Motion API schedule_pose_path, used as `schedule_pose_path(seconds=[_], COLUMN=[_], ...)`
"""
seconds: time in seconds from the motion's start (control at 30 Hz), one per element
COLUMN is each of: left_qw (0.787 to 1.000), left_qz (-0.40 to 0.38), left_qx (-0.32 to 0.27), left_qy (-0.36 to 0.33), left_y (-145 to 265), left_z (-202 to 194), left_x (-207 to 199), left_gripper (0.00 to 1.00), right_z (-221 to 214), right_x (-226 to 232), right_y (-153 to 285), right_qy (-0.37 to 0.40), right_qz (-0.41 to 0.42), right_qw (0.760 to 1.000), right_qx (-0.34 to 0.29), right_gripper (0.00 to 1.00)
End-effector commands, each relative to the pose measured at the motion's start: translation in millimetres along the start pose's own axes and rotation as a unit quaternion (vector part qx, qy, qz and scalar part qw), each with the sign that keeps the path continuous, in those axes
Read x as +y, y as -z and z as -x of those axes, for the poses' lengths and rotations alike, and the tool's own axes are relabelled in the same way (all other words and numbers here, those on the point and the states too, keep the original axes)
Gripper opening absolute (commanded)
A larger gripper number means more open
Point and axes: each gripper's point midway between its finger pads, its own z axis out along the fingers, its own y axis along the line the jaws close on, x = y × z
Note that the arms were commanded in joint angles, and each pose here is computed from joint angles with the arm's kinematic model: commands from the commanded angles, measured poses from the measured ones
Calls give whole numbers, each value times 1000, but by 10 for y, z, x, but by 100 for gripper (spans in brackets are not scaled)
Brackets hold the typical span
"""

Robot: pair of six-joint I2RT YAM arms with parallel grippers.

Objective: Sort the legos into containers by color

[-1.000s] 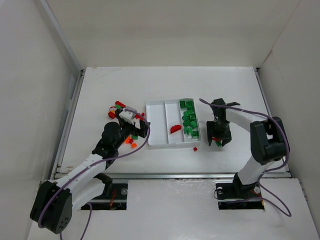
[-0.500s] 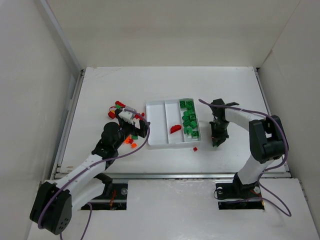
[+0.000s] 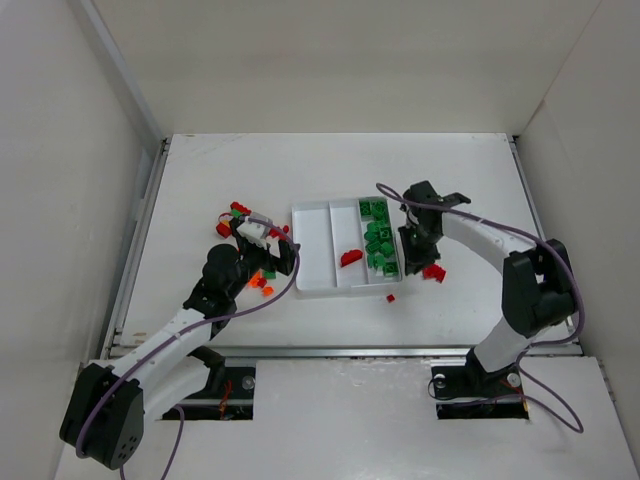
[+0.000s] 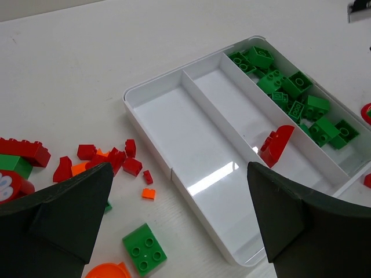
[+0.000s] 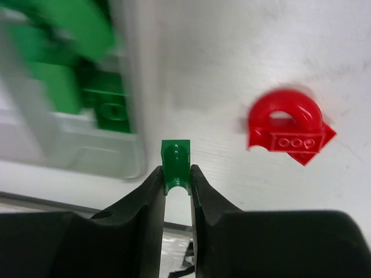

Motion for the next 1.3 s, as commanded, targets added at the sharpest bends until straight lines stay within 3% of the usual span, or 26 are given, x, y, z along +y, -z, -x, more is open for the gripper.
schedule_pose_path(seconds=[0.0,0.2,0.33,0.43,0.57,0.67,0.87,1.0,1.13,1.27], left_qw=[999,997,991,985,978,975,973,973,972,970], left_qz=[-1,63,119,147,167,174,177,172,177,181], left_qx=[-34,-44,-42,-31,5,31,52,52,50,51], left_qy=[-5,8,-35,-84,-120,-132,-137,-141,-150,-155], left_y=[-23,-2,30,55,31,0,-13,-59,-55,-66], left_z=[213,259,317,403,350,311,261,302,351,370], left_x=[-4,214,433,557,666,706,752,742,779,799], left_gripper=[100,100,100,100,100,100,100,100,100,100], right_z=[347,849,1286,1536,1738,1810,1839,1821,1848,1907], right_x=[262,459,621,742,854,868,1004,1086,1133,1182], right_y=[352,423,429,351,220,233,243,125,-61,-78], right_qy=[33,34,36,43,56,50,44,41,46,43], right_qz=[32,50,58,51,40,38,41,40,37,46], right_qw=[996,990,984,982,982,982,979,980,981,979], right_qx=[-74,-131,-167,-175,-175,-179,-194,-190,-187,-194], right_gripper=[0,0,1,12,49,57,54,46,27,23])
